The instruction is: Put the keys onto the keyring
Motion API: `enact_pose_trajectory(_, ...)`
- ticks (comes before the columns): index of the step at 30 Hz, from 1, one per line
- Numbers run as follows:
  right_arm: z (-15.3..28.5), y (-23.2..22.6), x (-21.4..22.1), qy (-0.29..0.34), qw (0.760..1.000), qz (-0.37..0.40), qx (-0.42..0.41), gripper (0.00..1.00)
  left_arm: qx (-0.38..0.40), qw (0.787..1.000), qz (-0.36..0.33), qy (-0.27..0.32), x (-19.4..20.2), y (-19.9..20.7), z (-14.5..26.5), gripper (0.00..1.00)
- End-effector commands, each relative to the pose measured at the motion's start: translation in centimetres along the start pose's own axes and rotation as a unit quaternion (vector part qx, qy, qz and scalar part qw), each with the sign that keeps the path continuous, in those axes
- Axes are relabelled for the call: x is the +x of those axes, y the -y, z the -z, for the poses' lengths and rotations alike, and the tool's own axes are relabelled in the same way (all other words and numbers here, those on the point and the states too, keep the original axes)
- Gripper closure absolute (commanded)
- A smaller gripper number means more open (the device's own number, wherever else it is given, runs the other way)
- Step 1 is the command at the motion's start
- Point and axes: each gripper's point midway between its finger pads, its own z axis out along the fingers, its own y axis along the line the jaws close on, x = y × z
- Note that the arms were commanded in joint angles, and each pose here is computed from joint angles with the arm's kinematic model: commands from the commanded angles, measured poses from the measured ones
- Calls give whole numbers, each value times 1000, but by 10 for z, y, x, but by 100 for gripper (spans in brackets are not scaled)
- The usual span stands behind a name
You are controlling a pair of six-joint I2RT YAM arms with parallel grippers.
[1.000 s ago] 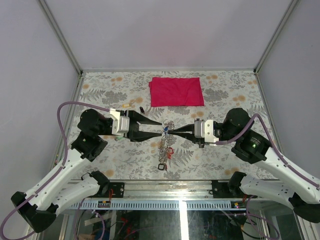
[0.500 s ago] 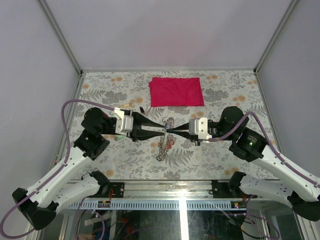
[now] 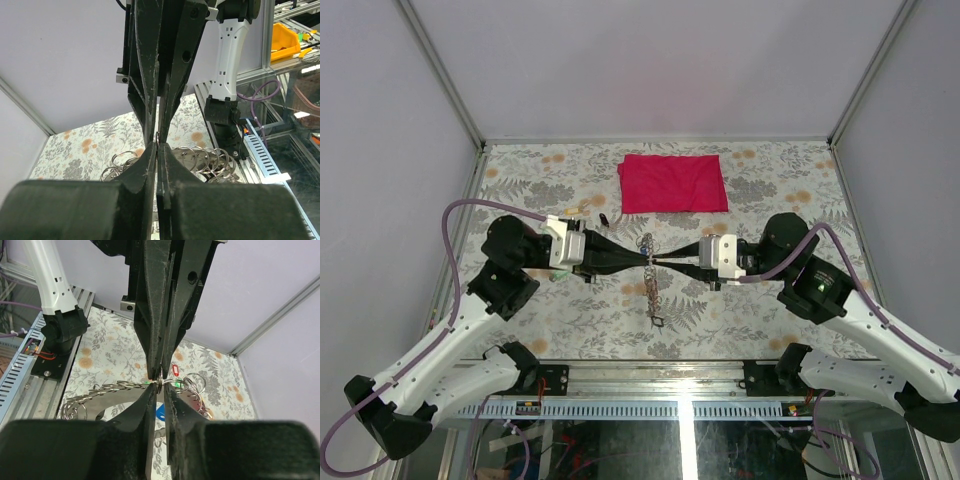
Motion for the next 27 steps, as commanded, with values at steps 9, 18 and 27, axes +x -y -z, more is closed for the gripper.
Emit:
enact_pose_trajectory(9,5,9,-48,99,994,35,28,73,18,996,-38,75,-42,11,0,100)
enact_pose_trajectory(18,1,6,-49,106,994,29,15,76,20,996,-36,77,-44,10,-1,100)
enact_pose_trajectory(27,-3,4,-47,108,994,27,4,80,23,996,-36,77,-44,10,-3,100)
